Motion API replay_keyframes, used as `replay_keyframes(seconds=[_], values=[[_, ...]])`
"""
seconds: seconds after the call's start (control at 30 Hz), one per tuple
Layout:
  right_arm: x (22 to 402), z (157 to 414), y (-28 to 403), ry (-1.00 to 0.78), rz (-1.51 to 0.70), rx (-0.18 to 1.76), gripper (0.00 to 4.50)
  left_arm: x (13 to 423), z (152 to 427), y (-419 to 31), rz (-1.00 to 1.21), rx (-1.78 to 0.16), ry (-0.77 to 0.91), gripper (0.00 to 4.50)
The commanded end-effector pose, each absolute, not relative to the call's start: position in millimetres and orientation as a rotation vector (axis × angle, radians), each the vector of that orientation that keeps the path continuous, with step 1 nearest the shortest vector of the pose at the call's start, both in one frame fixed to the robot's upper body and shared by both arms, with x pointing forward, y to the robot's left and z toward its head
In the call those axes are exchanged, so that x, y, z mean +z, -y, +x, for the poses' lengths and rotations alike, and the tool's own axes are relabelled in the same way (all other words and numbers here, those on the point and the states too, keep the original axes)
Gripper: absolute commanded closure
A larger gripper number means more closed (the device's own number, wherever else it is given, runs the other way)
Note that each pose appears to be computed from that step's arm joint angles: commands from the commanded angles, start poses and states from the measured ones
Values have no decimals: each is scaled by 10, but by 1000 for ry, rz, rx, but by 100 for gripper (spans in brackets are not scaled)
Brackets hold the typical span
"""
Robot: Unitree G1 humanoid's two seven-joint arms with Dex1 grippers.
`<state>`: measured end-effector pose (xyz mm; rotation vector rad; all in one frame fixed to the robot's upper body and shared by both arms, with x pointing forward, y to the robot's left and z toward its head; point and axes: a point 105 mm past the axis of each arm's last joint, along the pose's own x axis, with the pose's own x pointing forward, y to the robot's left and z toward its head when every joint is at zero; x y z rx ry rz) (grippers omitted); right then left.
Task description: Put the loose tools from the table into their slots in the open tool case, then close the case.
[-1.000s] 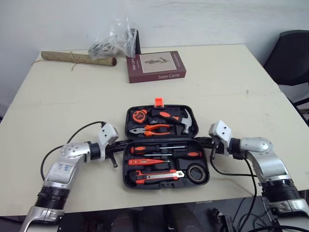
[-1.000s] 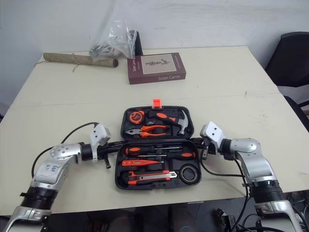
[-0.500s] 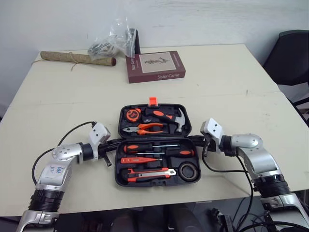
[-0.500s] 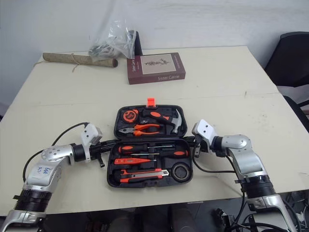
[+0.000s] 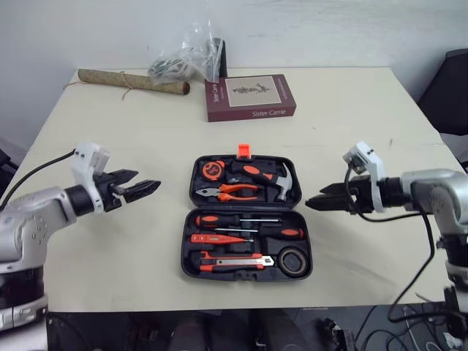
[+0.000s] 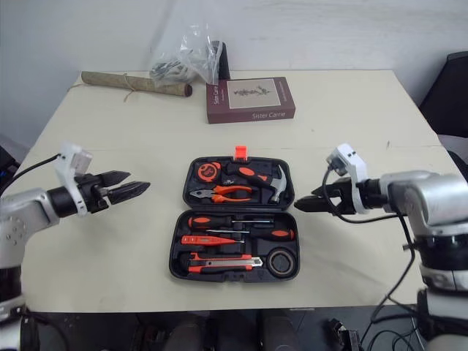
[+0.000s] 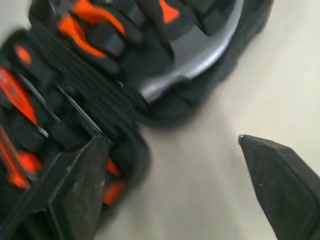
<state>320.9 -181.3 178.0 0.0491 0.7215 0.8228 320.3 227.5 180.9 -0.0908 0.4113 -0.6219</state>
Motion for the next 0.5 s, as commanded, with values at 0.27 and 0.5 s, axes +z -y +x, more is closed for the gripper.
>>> replay_keyframes(seconds=[0.27,0.5], values=[[1732,3614,1664,-822,150,578,3,1653,3452,-1800,-80,-659,-617,0],[1666,3659,1644,-863,149,539,3,1574,3523,-1669,-51,-702,-661,0]])
